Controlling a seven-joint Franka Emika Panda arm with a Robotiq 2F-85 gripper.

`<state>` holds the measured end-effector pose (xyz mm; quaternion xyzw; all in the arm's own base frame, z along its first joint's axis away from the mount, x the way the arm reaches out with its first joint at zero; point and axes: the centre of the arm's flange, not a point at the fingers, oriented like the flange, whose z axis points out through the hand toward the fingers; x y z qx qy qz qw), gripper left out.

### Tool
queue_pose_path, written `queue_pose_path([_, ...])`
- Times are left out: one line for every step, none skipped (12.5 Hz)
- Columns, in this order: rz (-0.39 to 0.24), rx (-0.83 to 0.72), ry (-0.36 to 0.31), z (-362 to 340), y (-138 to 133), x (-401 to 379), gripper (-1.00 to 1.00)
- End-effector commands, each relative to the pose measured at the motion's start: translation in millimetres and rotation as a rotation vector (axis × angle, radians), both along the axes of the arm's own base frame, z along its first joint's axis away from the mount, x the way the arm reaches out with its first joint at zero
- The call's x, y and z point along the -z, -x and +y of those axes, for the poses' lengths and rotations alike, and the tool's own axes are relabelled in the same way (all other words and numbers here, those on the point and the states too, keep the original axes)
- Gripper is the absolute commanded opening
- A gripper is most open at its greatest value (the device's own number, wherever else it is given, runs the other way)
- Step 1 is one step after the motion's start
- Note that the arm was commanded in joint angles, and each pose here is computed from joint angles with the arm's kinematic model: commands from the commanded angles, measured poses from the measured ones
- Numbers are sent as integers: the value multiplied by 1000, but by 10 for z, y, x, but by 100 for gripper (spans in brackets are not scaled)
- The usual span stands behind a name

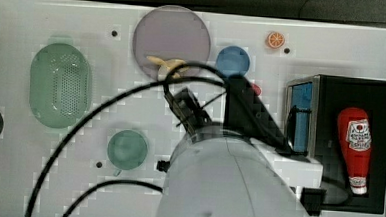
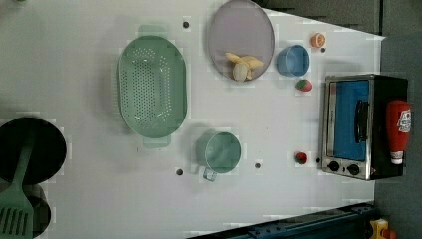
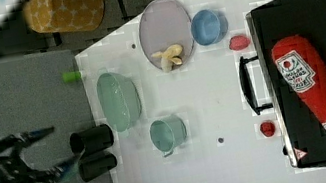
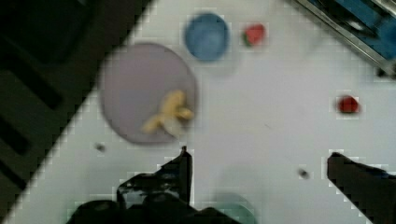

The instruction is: Pick banana from plate and place on table.

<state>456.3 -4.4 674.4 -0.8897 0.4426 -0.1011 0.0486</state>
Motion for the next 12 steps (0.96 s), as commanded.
queue_pose_path([163, -10, 10, 315, -573, 1024, 100])
queue_pose_path([171, -21, 10, 378, -733, 1255, 100])
queue_pose_path([178, -27, 9, 421, -893, 1495, 100])
queue_pose_path([167, -31, 6, 449, -1067, 1717, 100])
queue_pose_path([170, -30, 3, 457, -1214, 1973, 100])
queue_pose_path([163, -29, -1, 465, -1356, 2219, 100])
queue_pose_path([160, -29, -4, 473, -1478, 2472, 100])
queue_pose_path([161, -30, -7, 487, -1576, 2743, 100])
queue_pose_path([164, -31, -10, 501, -1655, 3008, 100])
queue_pose_path([161, -27, -14, 516, -1729, 3246, 100])
queue_pose_path([158, -2, -21, 534, -1796, 3457, 100])
queue_pose_path([163, 49, -30, 565, -1850, 3649, 100])
